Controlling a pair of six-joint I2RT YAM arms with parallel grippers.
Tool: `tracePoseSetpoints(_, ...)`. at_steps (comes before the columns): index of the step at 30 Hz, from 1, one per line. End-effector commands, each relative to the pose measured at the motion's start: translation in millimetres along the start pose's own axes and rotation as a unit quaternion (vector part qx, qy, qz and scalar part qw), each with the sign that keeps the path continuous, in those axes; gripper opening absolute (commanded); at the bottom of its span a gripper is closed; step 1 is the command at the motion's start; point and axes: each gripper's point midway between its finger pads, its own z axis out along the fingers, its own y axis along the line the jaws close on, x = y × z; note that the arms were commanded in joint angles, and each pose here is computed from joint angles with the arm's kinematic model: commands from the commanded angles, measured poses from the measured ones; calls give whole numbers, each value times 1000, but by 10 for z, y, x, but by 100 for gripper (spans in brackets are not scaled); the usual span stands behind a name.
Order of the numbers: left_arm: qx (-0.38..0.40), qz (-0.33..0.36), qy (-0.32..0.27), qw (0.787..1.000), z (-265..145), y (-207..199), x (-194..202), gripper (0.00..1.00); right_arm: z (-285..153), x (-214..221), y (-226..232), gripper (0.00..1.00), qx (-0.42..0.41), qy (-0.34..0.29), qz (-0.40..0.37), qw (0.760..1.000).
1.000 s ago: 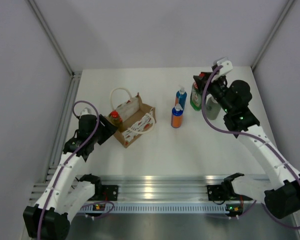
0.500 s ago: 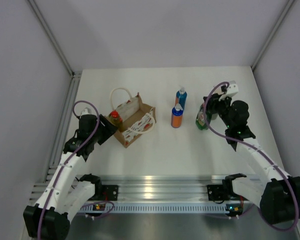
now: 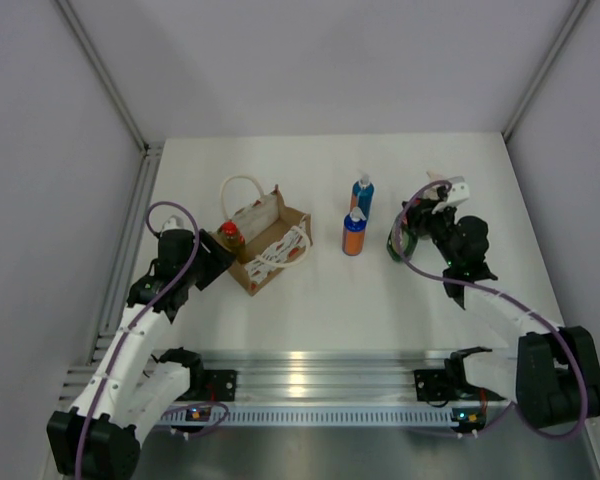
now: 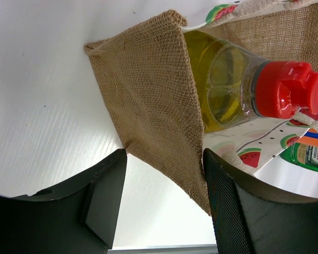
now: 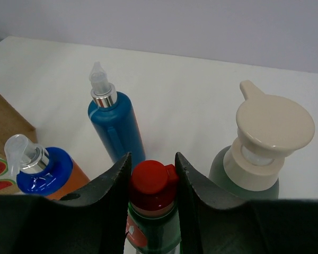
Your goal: Take the personal care products out of the canvas bag
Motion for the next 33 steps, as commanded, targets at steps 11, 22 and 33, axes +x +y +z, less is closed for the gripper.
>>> tracePoseSetpoints(11, 16, 3, 3, 1000, -21, -58, 0, 64, -101, -782, 200, 55, -49, -159, -52, 985)
tracePoseSetpoints(22, 25, 1, 0, 1000, -53, -109, -27, 63, -225, -1113, 488, 73, -107, -162, -32, 980)
tracePoseSetpoints(33, 14, -3, -9, 1000, -41, -48, -37, 63, -320, -1103, 2563, 73, -388, -108, -1, 915)
